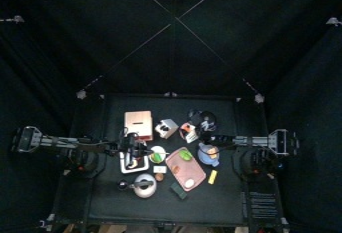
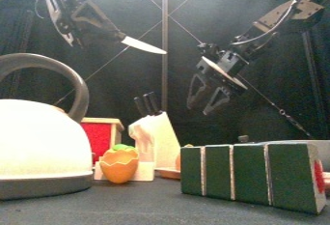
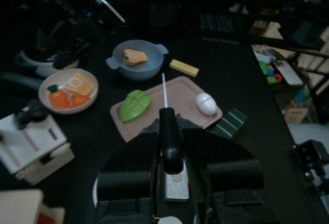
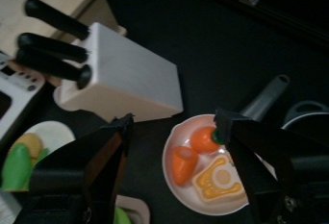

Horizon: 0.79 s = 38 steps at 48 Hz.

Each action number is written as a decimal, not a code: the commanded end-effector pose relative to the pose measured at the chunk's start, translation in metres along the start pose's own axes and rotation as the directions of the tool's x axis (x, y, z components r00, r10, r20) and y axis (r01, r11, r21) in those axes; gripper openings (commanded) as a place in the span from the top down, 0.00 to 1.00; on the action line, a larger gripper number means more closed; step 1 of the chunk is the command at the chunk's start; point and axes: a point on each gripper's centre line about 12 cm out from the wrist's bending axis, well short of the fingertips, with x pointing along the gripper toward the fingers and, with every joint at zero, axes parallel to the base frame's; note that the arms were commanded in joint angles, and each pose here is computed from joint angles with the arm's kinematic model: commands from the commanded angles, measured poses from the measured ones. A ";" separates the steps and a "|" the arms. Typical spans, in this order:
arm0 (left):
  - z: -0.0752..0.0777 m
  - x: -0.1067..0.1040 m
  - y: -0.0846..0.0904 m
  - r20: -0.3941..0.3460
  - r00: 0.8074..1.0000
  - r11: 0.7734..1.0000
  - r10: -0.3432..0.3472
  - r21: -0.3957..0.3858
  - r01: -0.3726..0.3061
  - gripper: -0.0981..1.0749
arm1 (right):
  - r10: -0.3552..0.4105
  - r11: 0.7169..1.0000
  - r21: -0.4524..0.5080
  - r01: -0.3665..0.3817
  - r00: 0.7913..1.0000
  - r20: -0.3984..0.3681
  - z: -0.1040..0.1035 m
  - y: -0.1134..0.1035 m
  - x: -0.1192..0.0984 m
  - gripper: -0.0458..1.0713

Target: Pull out knife

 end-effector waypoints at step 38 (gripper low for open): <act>-0.011 0.007 0.008 0.046 0.991 0.991 -0.122 0.065 0.119 0.46 | 0.237 0.964 0.139 -0.226 0.969 -0.070 -0.036 0.036 -0.081 0.08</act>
